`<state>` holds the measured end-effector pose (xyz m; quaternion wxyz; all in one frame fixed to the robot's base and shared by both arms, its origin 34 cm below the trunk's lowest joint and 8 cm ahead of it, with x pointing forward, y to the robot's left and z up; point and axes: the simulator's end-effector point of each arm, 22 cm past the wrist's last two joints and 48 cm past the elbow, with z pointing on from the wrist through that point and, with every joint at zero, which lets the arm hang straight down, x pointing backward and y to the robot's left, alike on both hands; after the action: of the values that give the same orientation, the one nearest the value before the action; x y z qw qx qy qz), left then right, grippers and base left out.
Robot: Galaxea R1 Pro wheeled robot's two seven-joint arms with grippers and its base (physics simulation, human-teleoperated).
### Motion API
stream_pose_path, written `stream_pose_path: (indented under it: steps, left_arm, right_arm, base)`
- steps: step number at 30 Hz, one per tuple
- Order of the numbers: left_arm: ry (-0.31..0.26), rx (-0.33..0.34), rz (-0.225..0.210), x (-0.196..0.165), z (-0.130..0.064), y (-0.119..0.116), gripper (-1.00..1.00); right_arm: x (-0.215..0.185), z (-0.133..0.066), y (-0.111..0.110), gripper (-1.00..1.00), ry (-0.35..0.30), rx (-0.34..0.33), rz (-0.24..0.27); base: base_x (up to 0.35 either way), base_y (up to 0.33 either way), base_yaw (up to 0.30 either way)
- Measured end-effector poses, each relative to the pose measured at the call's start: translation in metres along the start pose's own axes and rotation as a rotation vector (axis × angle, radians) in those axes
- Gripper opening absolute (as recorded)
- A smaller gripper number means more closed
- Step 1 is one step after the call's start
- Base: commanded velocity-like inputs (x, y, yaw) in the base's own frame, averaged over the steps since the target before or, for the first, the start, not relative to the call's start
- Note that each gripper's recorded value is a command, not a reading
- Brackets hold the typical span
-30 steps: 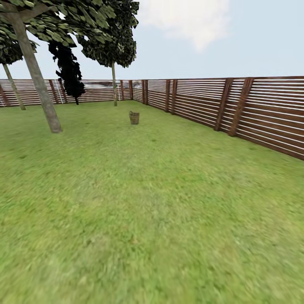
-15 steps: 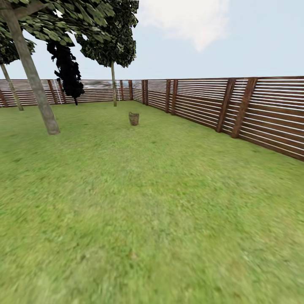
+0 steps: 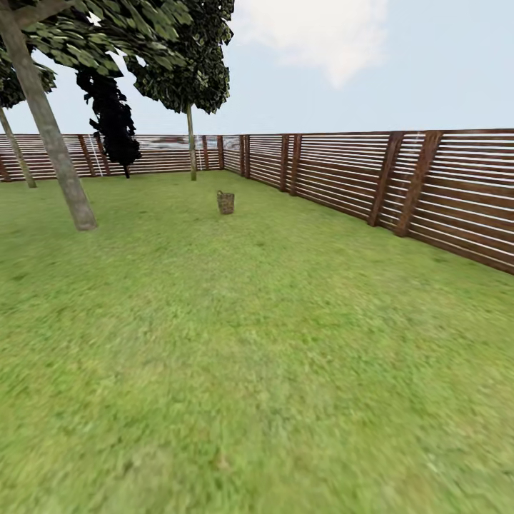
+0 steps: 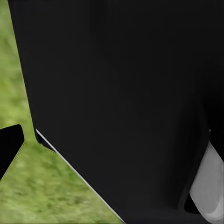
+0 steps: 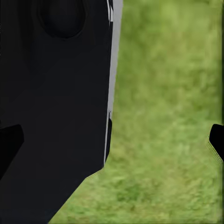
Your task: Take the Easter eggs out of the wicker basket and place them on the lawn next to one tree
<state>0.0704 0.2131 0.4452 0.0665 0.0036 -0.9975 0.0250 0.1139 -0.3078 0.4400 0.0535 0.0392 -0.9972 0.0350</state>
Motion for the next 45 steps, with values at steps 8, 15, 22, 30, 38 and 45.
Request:
stream_pose_path:
  steps: [8, 15, 22, 30, 38, 45]
  left_arm:
    - [0.000, 0.000, 0.000, 0.0002, 0.0000, 0.0000, 1.00]
    - [0.001, 0.000, 0.000, 0.0007, 0.0000, 0.0000, 1.00]
    - [0.000, 0.000, 0.000, 0.0000, 0.0000, 0.0000, 1.00]
    - [0.000, 0.000, 0.000, 0.0002, 0.0000, 0.0000, 1.00]
    - [0.001, 0.000, 0.000, 0.0007, 0.0000, 0.0000, 1.00]
    - [0.000, 0.000, 0.000, 0.0001, 0.0000, 0.0000, 1.00]
  right_arm:
    - [0.0000, 0.0000, 0.0004, 1.00, 0.000, -0.001, -0.003]
    - [0.0000, 0.0000, 0.0003, 1.00, 0.000, 0.000, -0.003]
    - [0.0000, 0.0000, 0.0004, 1.00, 0.000, -0.001, -0.002]
    - [0.0000, 0.0000, 0.0003, 1.00, 0.000, 0.000, -0.002]
    - [0.0000, 0.0000, 0.0003, 1.00, 0.000, 0.000, 0.000]
    - [0.0000, 0.0000, 0.0003, 1.00, 0.000, 0.000, -0.001]
  base:
    - [0.338, 0.000, 0.000]
    - [0.338, 0.000, 0.000]
    - [0.338, 0.000, 0.000]
    - [0.338, 0.000, 0.000]
    - [0.338, 0.000, 0.000]
    - [0.338, 0.000, 0.000]
